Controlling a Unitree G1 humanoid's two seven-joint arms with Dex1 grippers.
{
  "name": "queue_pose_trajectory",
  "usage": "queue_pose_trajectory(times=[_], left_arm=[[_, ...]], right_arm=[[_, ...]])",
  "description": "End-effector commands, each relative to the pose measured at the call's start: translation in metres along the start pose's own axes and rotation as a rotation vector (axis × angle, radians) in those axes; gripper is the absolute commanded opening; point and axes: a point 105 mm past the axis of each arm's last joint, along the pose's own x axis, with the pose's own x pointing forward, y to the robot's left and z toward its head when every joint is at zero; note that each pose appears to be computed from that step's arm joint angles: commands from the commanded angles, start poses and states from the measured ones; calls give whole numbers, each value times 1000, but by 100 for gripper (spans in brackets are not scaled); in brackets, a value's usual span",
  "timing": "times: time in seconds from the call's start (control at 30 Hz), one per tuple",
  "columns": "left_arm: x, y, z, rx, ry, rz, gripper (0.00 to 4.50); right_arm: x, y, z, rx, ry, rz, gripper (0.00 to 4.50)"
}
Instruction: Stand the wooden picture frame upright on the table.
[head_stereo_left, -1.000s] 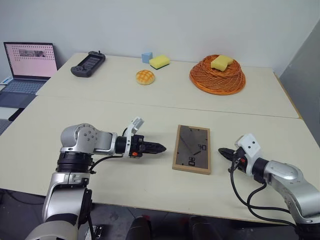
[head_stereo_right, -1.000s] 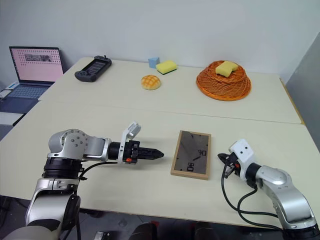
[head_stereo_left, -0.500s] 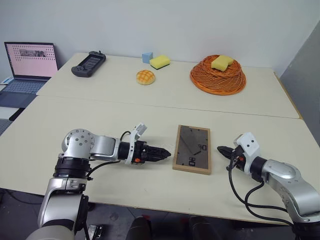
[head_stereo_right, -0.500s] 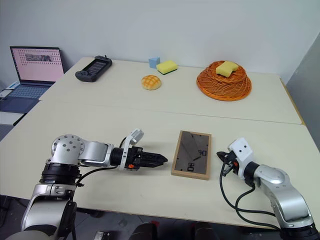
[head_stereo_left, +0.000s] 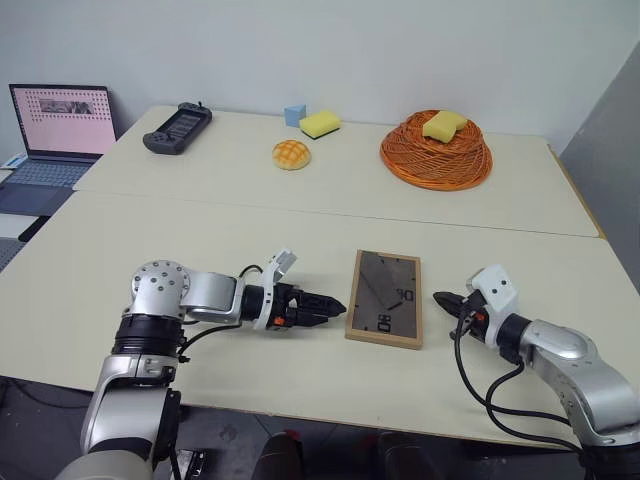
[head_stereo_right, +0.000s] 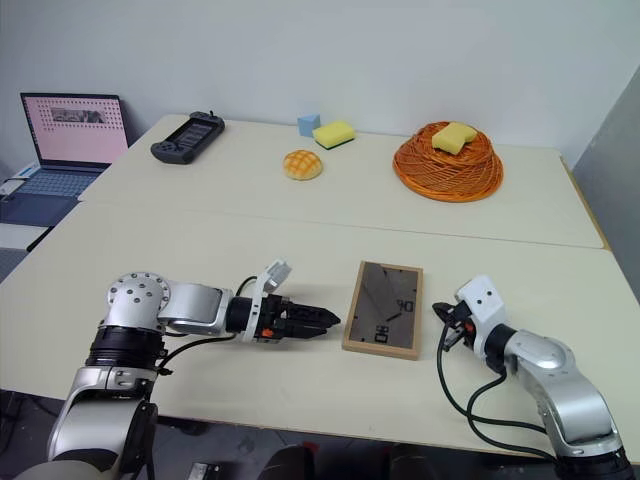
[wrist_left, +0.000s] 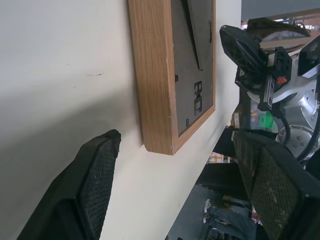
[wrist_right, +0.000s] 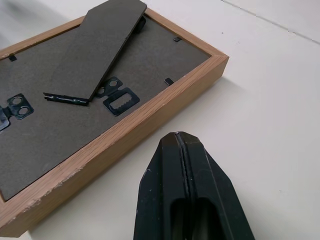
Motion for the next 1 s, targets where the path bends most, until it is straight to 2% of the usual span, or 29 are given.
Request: queue_pose_trajectory(times=[0.03,0.33,0.67,1.0], left_arm=[[1,-4,12,-13,-34,-10,382],[11,11,8,-63,-31,34,382],[10,13,-1,-63,6,36,382],[9,6,-3,-38,38,29,382]], right_arm=[[5,13,2,3,-4,32,0],[8,15,8,28,-25,19,0],[11,11,13,28,-39,-1,0],[24,24,35,28,-105,28,0]])
